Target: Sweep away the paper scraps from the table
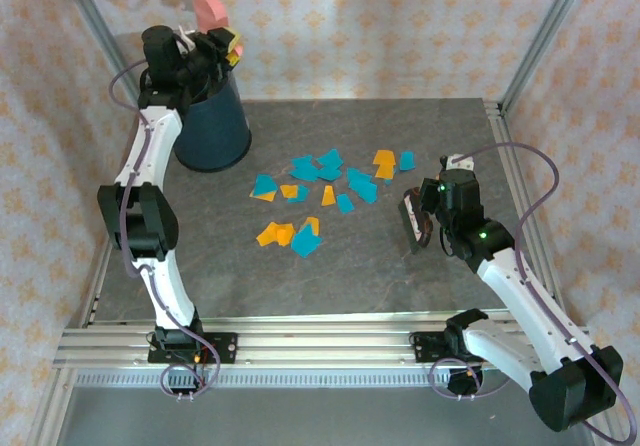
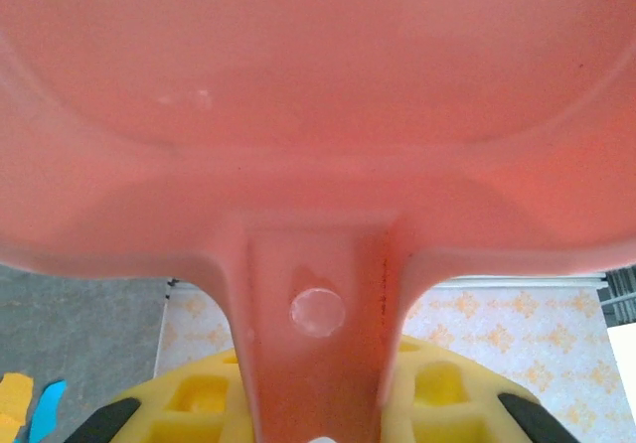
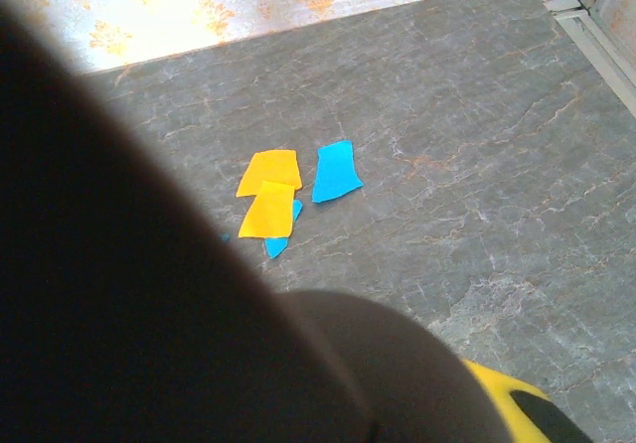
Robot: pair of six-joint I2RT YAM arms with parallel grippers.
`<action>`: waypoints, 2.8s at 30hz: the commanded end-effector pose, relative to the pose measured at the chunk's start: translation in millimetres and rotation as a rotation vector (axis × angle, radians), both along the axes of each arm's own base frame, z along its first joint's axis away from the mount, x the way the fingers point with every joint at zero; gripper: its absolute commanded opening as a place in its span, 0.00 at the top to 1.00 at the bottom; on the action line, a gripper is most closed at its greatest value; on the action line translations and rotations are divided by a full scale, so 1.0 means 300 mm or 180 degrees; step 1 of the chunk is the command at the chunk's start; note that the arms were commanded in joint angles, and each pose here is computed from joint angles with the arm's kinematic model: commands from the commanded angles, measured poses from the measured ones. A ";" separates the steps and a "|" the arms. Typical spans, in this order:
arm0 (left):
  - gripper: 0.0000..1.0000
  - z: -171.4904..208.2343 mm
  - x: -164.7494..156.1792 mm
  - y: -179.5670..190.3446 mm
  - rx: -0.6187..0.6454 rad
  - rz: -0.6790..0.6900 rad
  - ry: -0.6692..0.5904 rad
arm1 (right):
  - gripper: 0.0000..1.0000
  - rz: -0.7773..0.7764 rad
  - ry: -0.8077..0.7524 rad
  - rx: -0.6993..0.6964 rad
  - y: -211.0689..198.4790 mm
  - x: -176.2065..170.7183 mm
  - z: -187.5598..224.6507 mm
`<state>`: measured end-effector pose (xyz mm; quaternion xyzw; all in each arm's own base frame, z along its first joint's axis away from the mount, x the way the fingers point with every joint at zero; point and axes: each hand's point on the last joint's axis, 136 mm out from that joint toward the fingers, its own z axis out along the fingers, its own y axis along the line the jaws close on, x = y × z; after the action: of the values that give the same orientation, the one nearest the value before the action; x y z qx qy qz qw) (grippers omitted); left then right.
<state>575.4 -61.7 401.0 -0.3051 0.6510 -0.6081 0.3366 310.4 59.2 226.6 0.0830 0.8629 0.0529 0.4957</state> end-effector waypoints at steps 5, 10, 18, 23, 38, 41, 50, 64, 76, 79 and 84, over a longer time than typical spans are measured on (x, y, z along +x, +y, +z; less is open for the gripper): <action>1.00 0.032 -0.082 -0.028 0.0185 -0.0114 -0.0134 | 1.00 0.0005 -0.0136 0.0121 0.010 -0.001 0.033; 1.00 -0.034 -0.117 -0.048 0.0603 -0.0186 0.0026 | 1.00 0.0027 -0.0137 0.0146 0.017 0.003 0.031; 1.00 -0.205 -0.240 -0.070 0.1706 -0.0431 0.0403 | 1.00 0.0110 -0.0218 0.0247 0.046 0.030 0.056; 1.00 -0.289 -0.347 -0.089 0.2466 -0.0711 0.0566 | 1.00 0.0178 -0.0334 0.0386 0.075 0.059 0.090; 1.00 -0.458 -0.676 -0.143 0.3882 -0.1550 0.0710 | 1.00 0.0427 -0.0563 0.1071 0.191 0.299 0.191; 1.00 -0.507 -0.738 -0.155 0.4031 -0.1710 0.0737 | 1.00 0.0372 -0.0575 0.1210 0.181 0.365 0.194; 1.00 -0.624 -0.878 -0.152 0.4361 -0.1975 0.1003 | 1.00 0.0300 -0.0436 0.1536 0.193 0.529 0.149; 1.00 -0.690 -0.965 -0.219 0.4372 -0.2200 0.0992 | 1.00 0.0094 -0.0104 0.1690 0.199 0.706 -0.038; 1.00 -0.707 -0.987 -0.267 0.4566 -0.2433 0.0974 | 1.00 -0.0191 0.0211 0.1191 0.081 0.617 -0.170; 1.00 -0.708 -0.993 -0.283 0.4606 -0.2500 0.0950 | 1.00 -0.0210 0.0296 0.0996 0.055 0.572 -0.184; 1.00 -0.717 -1.002 -0.300 0.4648 -0.2562 0.0921 | 1.00 -0.0349 0.0386 0.0724 -0.002 0.486 -0.185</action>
<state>274.0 -153.7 182.1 0.1631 0.9762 -0.0785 0.1196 475.4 79.5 175.0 0.1923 0.8599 0.1796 0.4375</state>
